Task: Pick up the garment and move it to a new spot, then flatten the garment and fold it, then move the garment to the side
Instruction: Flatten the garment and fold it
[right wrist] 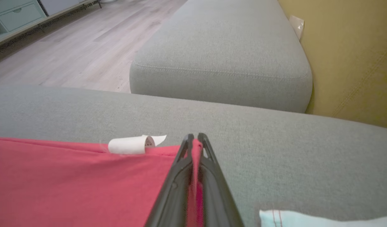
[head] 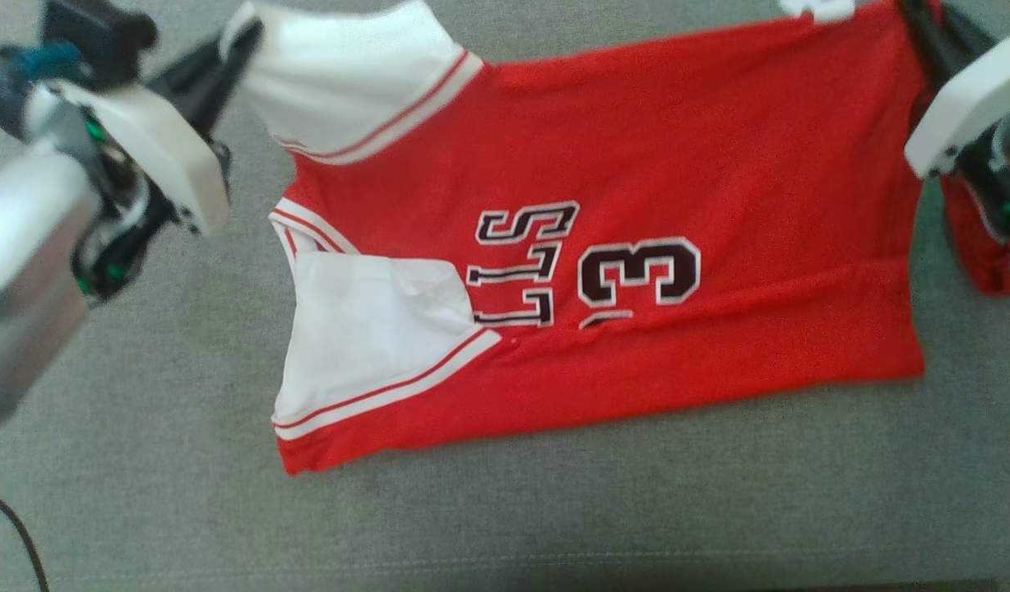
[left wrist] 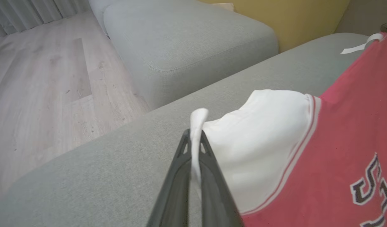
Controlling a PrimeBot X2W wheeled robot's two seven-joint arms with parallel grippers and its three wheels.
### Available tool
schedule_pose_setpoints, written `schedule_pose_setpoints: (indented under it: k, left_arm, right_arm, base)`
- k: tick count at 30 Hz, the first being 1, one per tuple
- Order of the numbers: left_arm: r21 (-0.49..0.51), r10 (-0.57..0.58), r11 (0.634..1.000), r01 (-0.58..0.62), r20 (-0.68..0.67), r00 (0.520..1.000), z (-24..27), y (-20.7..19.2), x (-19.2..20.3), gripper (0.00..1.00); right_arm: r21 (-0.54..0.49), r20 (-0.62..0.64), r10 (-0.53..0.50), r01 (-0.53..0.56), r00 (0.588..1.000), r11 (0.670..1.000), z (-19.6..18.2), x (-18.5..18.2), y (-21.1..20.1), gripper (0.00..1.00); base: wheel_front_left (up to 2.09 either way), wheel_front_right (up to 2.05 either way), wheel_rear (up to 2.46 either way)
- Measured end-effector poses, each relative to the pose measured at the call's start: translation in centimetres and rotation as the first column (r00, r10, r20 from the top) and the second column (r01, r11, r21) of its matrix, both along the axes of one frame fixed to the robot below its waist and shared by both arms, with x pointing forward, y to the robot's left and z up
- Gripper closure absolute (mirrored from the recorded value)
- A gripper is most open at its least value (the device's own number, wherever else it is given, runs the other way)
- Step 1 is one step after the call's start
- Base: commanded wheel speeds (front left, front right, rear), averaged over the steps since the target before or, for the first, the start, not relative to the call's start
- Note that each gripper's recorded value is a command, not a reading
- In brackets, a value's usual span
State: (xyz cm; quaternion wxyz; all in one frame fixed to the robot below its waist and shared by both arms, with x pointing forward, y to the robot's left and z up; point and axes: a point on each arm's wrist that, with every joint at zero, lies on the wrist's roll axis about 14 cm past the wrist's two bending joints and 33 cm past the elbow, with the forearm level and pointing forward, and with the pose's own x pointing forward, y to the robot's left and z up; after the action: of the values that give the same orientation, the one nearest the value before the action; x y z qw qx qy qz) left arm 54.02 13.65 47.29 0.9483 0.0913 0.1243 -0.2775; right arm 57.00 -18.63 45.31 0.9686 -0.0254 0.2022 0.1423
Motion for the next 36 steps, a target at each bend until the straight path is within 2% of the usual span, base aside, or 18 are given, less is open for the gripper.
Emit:
schedule_pose_setpoints:
  k: [8, 15, 21, 27, 36]
  left_arm:
    - [-0.024, 0.041, 0.999, -0.039, 0.088, 0.995, 2.6, 0.7, 3.5, 1.0]
    - [-0.005, 0.077, 0.997, -0.077, 0.168, 0.983, 4.3, 1.2, 7.0, 1.0]
    - [-0.022, 0.087, 0.996, -0.084, 0.23, 0.969, 6.4, 1.0, 8.2, 1.0]
    - [-0.015, 0.059, 0.998, -0.057, 0.235, 0.97, 6.4, 0.7, 6.6, 1.0]
    - [0.025, -0.012, 1.0, 0.008, 0.151, 0.989, 3.4, 0.7, 0.2, 1.0]
  right_arm:
    - [-0.025, 0.072, 0.025, -0.023, 0.997, 0.999, 2.1, 2.8, 0.3, 1.0]
    - [-0.046, 0.149, 0.042, -0.036, 0.988, 0.998, 3.5, 6.3, 1.1, 1.0]
    - [-0.045, 0.208, 0.049, -0.04, 0.977, 0.998, 4.1, 7.6, 1.5, 1.0]
    - [-0.063, 0.176, 0.083, -0.073, 0.981, 0.995, 3.3, 6.1, 2.1, 1.0]
    - [-0.076, 0.075, 0.123, -0.118, 0.99, 0.99, 2.0, 1.2, 0.9, 1.0]
  base:
    - [0.0, 0.0, 0.0]
    - [0.0, 0.0, 0.0]
    - [0.0, 0.0, 0.0]
    - [0.0, 0.0, 0.0]
    - [0.0, 0.0, 0.0]
